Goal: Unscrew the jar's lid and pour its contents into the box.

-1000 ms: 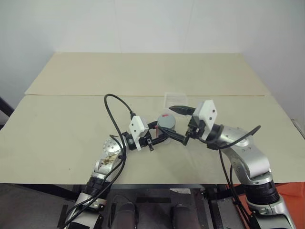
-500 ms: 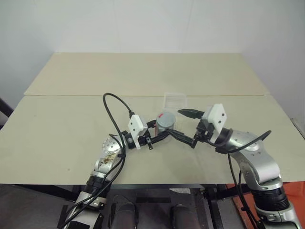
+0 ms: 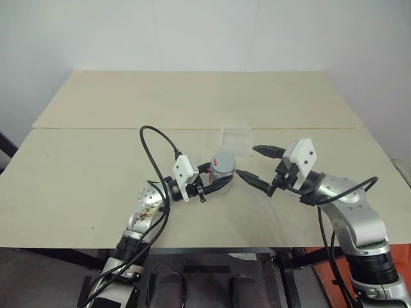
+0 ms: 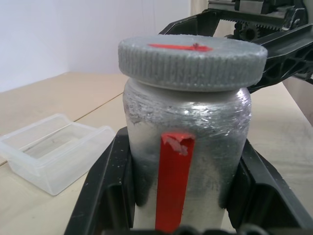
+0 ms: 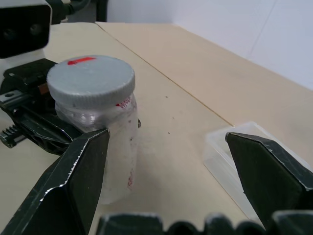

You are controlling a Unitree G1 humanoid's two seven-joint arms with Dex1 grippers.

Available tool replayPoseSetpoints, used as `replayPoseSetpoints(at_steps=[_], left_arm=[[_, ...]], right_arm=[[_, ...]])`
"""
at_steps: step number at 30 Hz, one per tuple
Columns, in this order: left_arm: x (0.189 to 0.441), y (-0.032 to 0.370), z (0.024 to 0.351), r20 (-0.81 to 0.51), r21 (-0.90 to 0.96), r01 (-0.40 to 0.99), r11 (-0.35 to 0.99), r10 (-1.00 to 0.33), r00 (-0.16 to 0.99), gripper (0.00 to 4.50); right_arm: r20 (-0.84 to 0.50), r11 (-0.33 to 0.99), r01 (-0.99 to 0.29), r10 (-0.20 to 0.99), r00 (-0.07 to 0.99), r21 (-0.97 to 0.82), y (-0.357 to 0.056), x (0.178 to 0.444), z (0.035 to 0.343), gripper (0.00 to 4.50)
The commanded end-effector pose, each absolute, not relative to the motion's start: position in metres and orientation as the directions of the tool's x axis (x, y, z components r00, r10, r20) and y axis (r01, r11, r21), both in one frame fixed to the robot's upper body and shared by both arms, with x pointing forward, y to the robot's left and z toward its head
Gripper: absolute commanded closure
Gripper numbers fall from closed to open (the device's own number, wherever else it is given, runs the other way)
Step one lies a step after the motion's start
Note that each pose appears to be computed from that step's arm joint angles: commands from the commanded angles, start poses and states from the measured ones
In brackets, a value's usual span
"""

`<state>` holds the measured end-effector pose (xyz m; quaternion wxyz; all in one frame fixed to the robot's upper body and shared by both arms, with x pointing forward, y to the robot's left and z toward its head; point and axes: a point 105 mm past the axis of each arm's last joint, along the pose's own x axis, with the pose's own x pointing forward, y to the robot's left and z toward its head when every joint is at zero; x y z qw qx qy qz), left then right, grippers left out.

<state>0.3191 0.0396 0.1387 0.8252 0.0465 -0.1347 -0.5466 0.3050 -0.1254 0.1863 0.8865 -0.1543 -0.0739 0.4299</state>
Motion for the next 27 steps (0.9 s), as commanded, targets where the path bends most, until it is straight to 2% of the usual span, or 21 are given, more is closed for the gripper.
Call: replayPoseSetpoints(at_steps=[1,8,12,27], left_arm=[[0.318,0.038,0.150,0.211,0.261,0.883,0.391,-0.915,0.343,2.55],[0.319,0.038,0.150,0.211,0.262,0.877,0.402,-0.911,0.354,2.55],[0.319,0.038,0.151,0.213,0.264,0.873,0.411,-0.907,0.363,2.55],[0.319,0.037,0.149,0.207,0.268,0.870,0.413,-0.907,0.367,2.55]], right_arm=[[0.021,0.578,-0.728,0.788,0.615,-0.369,-0.132,0.300,0.196,0.06],[0.011,0.478,-0.798,0.860,0.510,-0.369,-0.120,0.276,0.203,0.06],[0.067,0.507,-0.774,0.849,0.523,-0.378,-0.103,0.276,0.216,0.06],[0.091,0.501,-0.785,0.858,0.505,-0.365,-0.069,0.284,0.213,0.06]])
